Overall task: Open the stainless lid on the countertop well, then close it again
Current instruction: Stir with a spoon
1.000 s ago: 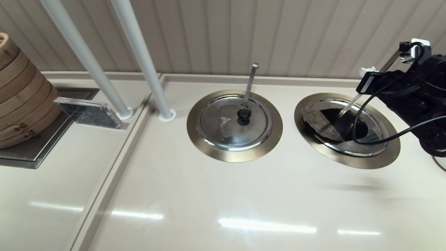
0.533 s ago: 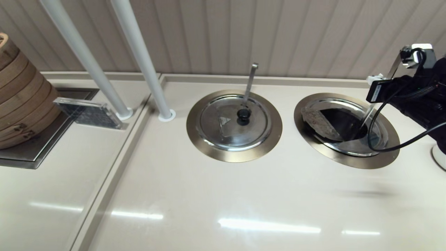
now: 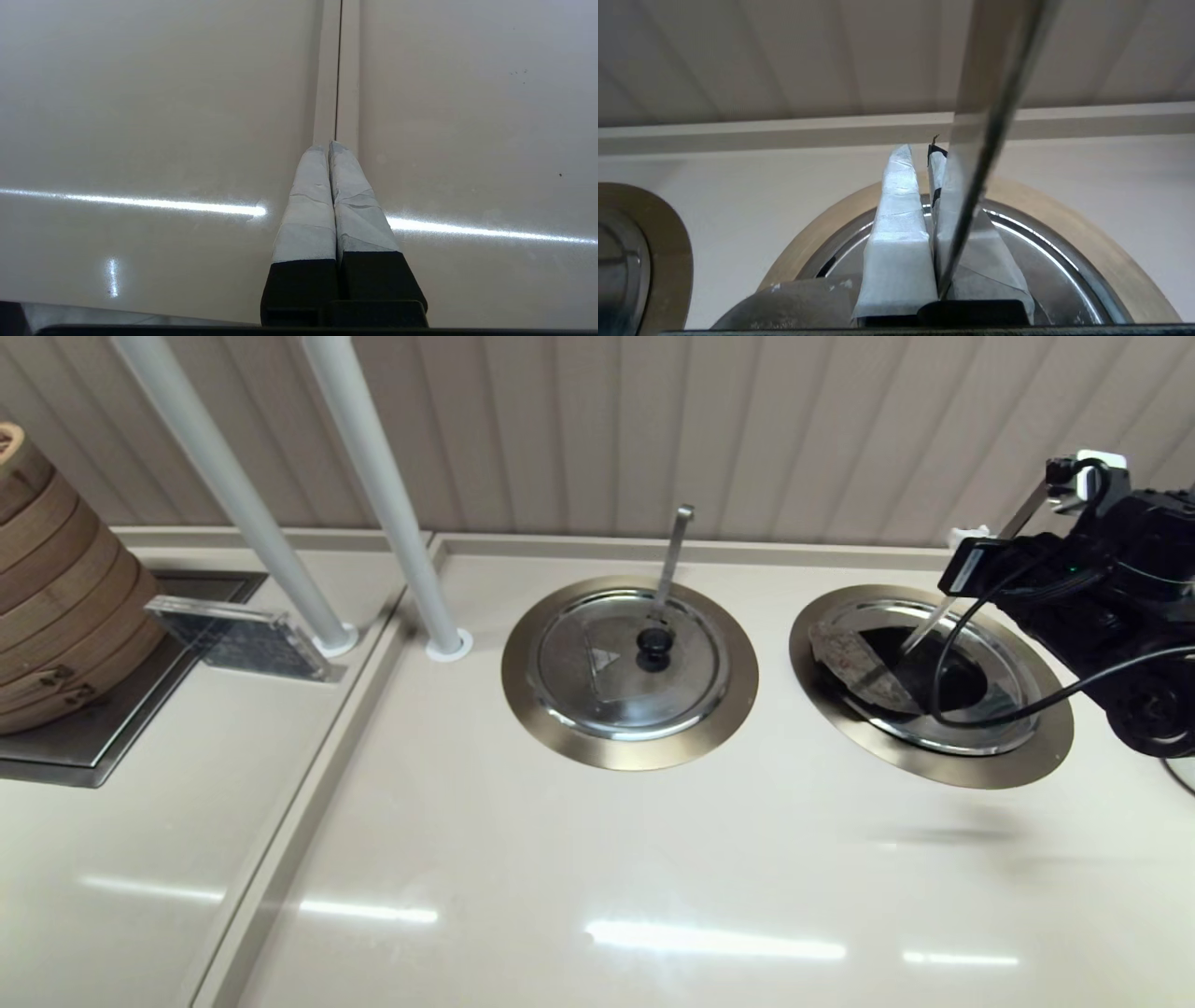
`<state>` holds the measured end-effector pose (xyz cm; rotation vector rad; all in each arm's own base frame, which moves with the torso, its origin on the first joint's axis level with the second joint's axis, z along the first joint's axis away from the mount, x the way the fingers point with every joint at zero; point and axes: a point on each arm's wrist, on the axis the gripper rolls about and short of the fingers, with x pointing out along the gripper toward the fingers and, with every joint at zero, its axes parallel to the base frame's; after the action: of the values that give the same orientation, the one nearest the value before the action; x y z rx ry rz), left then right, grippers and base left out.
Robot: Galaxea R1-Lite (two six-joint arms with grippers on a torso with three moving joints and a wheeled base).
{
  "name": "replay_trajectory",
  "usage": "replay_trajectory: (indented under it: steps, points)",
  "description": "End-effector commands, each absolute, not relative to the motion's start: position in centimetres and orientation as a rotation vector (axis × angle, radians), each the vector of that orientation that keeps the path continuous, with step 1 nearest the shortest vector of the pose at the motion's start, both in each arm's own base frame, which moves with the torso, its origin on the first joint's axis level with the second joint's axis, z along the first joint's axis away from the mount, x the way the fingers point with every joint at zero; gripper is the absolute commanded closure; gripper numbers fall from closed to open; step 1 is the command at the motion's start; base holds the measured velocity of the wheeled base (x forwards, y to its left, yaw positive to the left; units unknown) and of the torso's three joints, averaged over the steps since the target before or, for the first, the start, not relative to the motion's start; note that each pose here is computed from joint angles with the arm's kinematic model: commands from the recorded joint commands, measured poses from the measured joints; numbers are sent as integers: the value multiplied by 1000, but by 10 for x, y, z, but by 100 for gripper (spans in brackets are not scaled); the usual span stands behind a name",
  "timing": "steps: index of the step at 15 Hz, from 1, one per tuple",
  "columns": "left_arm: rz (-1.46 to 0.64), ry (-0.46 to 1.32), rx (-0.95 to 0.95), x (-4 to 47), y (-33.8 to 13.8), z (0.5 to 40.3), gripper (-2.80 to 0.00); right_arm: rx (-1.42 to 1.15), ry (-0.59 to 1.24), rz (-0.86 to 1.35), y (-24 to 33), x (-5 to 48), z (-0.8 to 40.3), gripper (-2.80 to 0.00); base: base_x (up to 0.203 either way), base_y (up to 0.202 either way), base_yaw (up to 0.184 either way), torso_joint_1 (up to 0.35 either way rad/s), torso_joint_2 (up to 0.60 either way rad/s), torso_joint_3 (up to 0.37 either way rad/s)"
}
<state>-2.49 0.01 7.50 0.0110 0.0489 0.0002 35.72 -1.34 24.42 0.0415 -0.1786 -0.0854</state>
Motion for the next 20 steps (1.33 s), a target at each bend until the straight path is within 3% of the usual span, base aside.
replay_trajectory:
  steps: [1, 7, 15, 16, 20]
  points:
    - [1, 49, 11, -25, 0, 75, 0, 42, -166, -49, -10, 346, 251, 0, 0, 0, 0, 0, 0, 0]
    - [1, 49, 11, -25, 0, 75, 0, -58, -72, -95, -33, 356, 234, 0, 0, 0, 0, 0, 0, 0]
    - [1, 49, 11, -25, 0, 75, 0, 1, -36, -169, -39, 396, 212, 0, 0, 0, 0, 0, 0, 0]
    - [1, 49, 11, -25, 0, 75, 0, 1, -34, -170, -40, 398, 211, -280, 0, 0, 0, 0, 0, 0]
    - [1, 49, 11, -25, 0, 75, 0, -1, -51, -167, -39, 395, 217, -280, 0, 0, 0, 0, 0, 0]
